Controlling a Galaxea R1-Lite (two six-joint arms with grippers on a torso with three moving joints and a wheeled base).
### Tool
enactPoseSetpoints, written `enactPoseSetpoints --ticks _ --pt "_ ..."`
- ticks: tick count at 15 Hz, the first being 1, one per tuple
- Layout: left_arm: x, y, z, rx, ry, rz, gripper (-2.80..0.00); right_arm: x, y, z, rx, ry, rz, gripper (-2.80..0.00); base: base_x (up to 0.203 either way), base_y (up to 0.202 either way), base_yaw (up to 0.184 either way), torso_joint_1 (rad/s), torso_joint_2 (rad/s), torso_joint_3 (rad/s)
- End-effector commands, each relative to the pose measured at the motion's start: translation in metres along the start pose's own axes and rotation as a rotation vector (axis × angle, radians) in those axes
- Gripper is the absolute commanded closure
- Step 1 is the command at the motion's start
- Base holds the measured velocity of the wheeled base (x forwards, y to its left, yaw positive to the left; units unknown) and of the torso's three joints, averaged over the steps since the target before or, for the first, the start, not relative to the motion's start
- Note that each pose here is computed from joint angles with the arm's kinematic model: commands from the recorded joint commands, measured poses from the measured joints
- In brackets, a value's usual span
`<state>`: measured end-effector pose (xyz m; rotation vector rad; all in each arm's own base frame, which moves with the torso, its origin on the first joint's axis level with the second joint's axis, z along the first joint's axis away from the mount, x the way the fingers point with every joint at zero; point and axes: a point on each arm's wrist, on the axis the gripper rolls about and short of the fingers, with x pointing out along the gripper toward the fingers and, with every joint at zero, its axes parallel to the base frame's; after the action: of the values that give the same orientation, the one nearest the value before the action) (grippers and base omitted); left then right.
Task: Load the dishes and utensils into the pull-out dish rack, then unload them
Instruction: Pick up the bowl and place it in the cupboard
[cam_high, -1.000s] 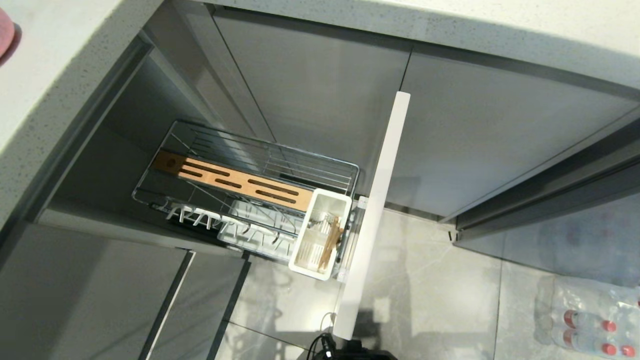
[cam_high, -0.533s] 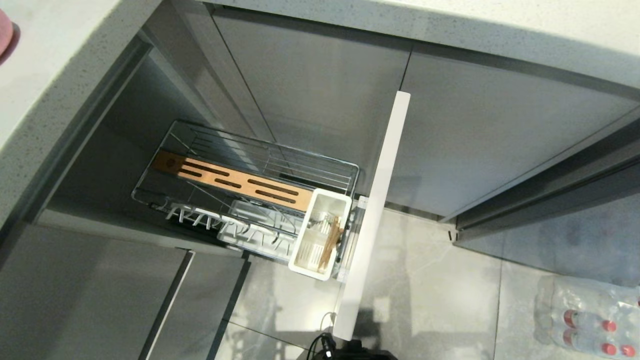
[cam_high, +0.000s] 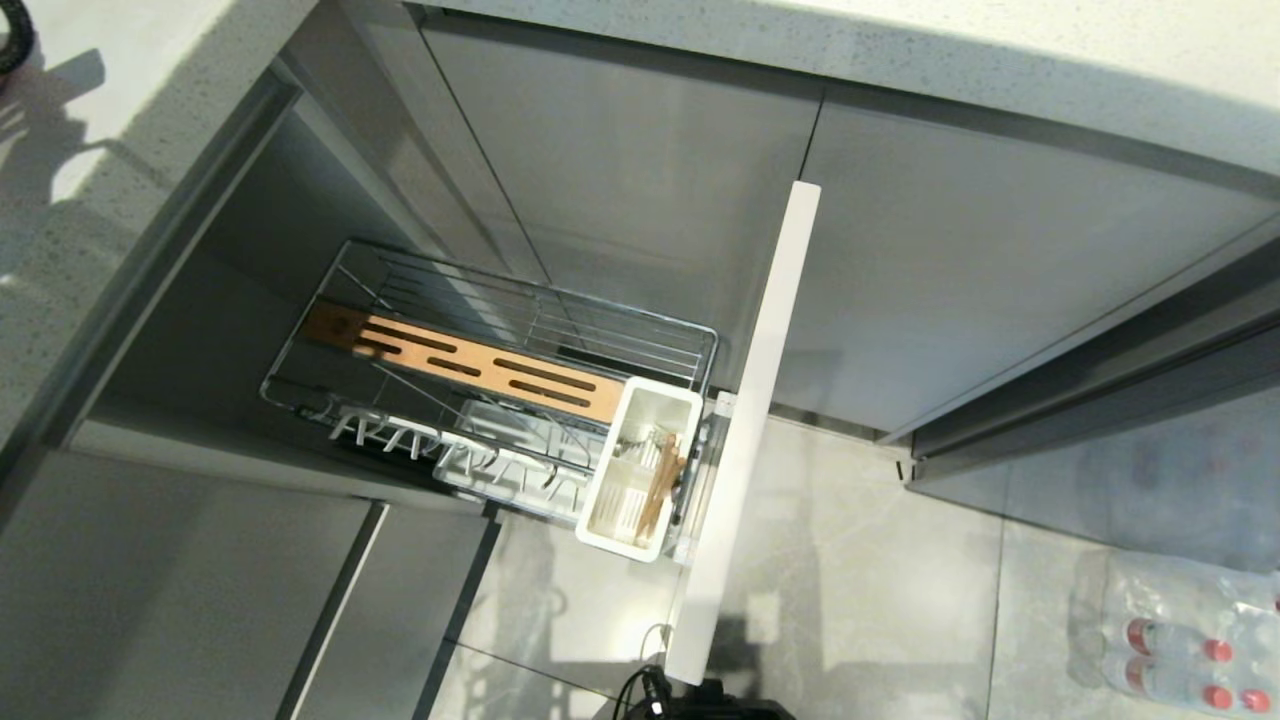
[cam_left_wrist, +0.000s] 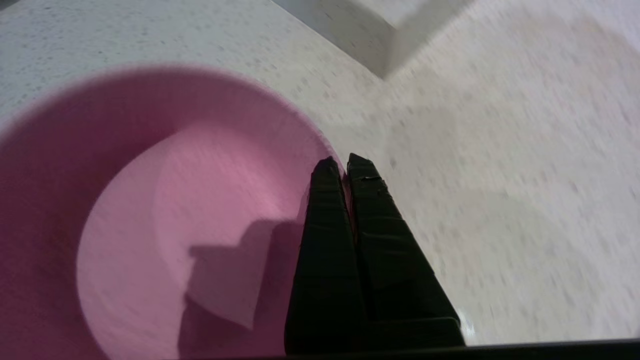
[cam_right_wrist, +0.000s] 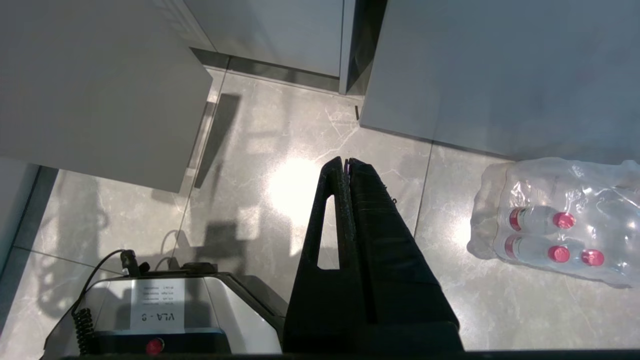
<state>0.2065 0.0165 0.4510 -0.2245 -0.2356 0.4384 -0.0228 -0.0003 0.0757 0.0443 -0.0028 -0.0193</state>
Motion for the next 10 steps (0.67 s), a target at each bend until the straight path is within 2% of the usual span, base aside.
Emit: enactPoseSetpoints --ticks 1,5,10 --pt "0.028 -0.003 -0.02 -0.032 0.044 0.042 0.0 0.0 0.0 0.0 0.0 -0.001 0.001 0.0 0.0 0.0 0.0 0.0 0.0 0.0" --pt "-0.002 0.004 0.016 -0.104 -0.064 0.026 0.0 0.0 0.0 0.0 0.0 0.0 0.001 0.0 0.0 0.0 0.0 0.0 0.0 0.0" --pt "-0.024 0.007 0.033 -0.116 -0.11 0.007 0.0 0.0 0.0 0.0 0.0 -0.001 -0.001 0.0 0.0 0.0 0.0 0.0 0.0 0.0"
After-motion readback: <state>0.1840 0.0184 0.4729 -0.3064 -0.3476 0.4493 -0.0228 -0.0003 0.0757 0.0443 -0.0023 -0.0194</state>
